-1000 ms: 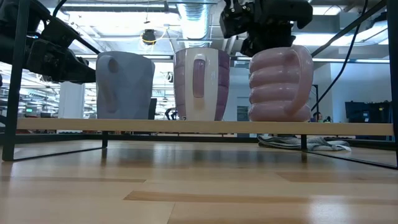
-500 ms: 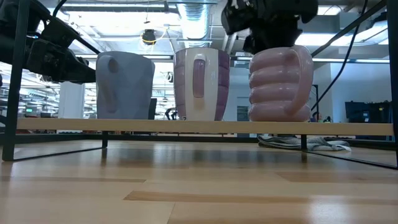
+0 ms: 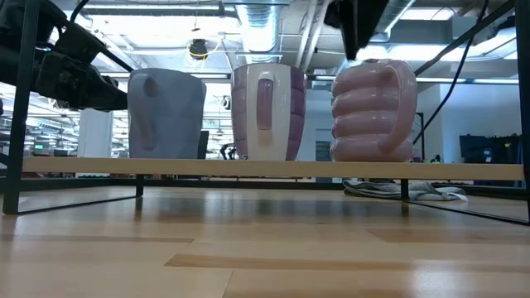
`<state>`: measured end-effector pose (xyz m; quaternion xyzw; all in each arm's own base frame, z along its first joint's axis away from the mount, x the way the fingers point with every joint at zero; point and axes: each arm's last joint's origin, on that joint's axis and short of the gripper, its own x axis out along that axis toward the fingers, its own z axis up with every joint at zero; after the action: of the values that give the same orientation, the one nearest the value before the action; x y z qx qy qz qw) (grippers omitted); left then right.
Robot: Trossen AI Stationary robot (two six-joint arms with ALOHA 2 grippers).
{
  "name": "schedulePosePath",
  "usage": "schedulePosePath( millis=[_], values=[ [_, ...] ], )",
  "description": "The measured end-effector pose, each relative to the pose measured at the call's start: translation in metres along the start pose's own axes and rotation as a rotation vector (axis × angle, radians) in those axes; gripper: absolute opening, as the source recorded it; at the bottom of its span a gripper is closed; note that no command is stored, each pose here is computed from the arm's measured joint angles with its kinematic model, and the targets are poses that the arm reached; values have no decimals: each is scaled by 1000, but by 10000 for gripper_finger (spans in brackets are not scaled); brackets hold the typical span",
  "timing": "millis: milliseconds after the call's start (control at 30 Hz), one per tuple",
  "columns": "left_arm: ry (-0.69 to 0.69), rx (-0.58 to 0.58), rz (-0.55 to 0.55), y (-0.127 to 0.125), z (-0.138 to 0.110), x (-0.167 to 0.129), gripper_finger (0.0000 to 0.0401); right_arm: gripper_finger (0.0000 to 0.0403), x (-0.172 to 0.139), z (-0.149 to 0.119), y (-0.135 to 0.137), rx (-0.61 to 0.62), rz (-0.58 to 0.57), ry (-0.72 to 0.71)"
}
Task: Stack small to large cups/mugs on shelf
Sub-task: Return to Home Position
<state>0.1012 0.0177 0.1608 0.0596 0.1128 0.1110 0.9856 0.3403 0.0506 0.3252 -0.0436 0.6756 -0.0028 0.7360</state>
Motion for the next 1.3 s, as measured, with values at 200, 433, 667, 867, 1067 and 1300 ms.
schedulePosePath(
  millis=[200,433,667,867,1067,1300],
  values=[
    [-5,0,0,0,0,0,98,224,-42,0,-2,36,1,-155],
    [-21,-13,2,1,9,-3,98,223,-101,-35,-11,39,-117,-374],
    [-69,-33,-63,1,19,-6,98,223,-155,-100,-6,65,-238,-648],
    [-95,-32,-58,1,21,-8,98,224,-155,-141,10,3,-233,-832],
    [-135,-23,-54,2,22,-14,98,223,-109,-172,11,19,-288,-908],
    [-198,-25,-82,2,26,-20,98,223,-52,-209,0,93,-253,-1040]
  ],
)
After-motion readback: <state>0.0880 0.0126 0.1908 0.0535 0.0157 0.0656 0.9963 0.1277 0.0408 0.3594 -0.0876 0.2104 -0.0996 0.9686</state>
